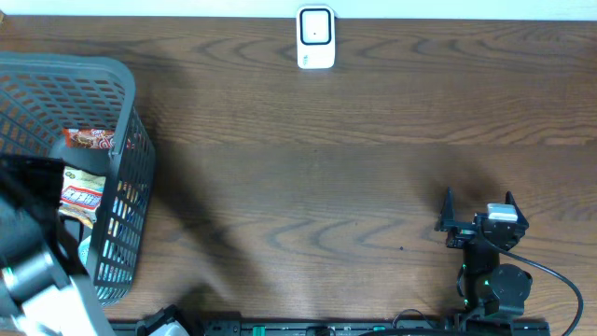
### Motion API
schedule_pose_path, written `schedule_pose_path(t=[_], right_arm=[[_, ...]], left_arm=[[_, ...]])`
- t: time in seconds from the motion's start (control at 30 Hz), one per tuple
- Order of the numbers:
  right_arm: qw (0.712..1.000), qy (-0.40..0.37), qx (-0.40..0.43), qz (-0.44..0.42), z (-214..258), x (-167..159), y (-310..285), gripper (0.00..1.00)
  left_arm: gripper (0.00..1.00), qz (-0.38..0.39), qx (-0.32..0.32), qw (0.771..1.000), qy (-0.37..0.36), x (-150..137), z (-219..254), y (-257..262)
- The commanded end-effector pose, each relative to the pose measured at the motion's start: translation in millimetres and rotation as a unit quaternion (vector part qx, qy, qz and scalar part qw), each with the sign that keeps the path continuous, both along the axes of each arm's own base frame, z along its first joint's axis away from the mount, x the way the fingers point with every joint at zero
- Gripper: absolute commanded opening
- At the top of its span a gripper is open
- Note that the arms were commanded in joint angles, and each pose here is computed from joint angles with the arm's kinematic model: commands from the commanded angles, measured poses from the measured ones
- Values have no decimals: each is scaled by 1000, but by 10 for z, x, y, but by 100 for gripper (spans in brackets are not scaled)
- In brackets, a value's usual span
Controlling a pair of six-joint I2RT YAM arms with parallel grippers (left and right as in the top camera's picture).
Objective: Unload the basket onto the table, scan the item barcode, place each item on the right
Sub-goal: 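Reach into the basket and grasp the yellow snack pack with left gripper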
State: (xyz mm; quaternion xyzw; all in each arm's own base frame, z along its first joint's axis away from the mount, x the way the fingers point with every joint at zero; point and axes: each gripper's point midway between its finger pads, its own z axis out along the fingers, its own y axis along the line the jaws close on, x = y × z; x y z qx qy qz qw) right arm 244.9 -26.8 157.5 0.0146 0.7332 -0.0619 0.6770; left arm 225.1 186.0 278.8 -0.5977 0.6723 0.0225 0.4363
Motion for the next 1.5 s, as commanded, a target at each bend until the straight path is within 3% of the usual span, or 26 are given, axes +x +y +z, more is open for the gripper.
schedule_pose_path(t=[0.0,0.23,0.6,0.8,0.97,1.03,1.1,1.17,1.2,1.27,1.47], right_arm=[[1000,1,-6,0,-10,-1,-5,99],[1000,1,-6,0,-10,-1,-5,99],[1000,1,-6,0,-10,-1,-5,99],[1000,1,-6,0,-10,-1,-5,99],[1000,1,-6,0,-10,-1,-5,99],[1000,1,-6,0,-11,-1,-5,99],[1000,1,-6,0,-10,-1,-5,99],[1000,1,-6,0,-10,-1,-5,99],[1000,1,-6,0,-10,-1,-5,99],[1000,1,-6,0,-10,-1,-5,99],[1000,1,-6,0,-10,-1,-5,99]], left_arm=[[86,33,-57,995,80,14,-506,173],[86,62,-167,966,185,-73,-1311,368],[85,6,-296,919,259,49,-2212,228],[45,-2,-326,904,277,53,-2437,171],[25,-16,-316,907,277,76,-2445,193],[9,-16,-315,908,276,80,-2447,197],[8,-16,-314,909,274,88,-2447,204],[68,-16,-313,909,274,89,-2447,207],[87,-16,-312,909,275,86,-2447,210],[98,-15,-312,909,275,86,-2447,212],[98,-16,-308,912,271,95,-2486,221]])
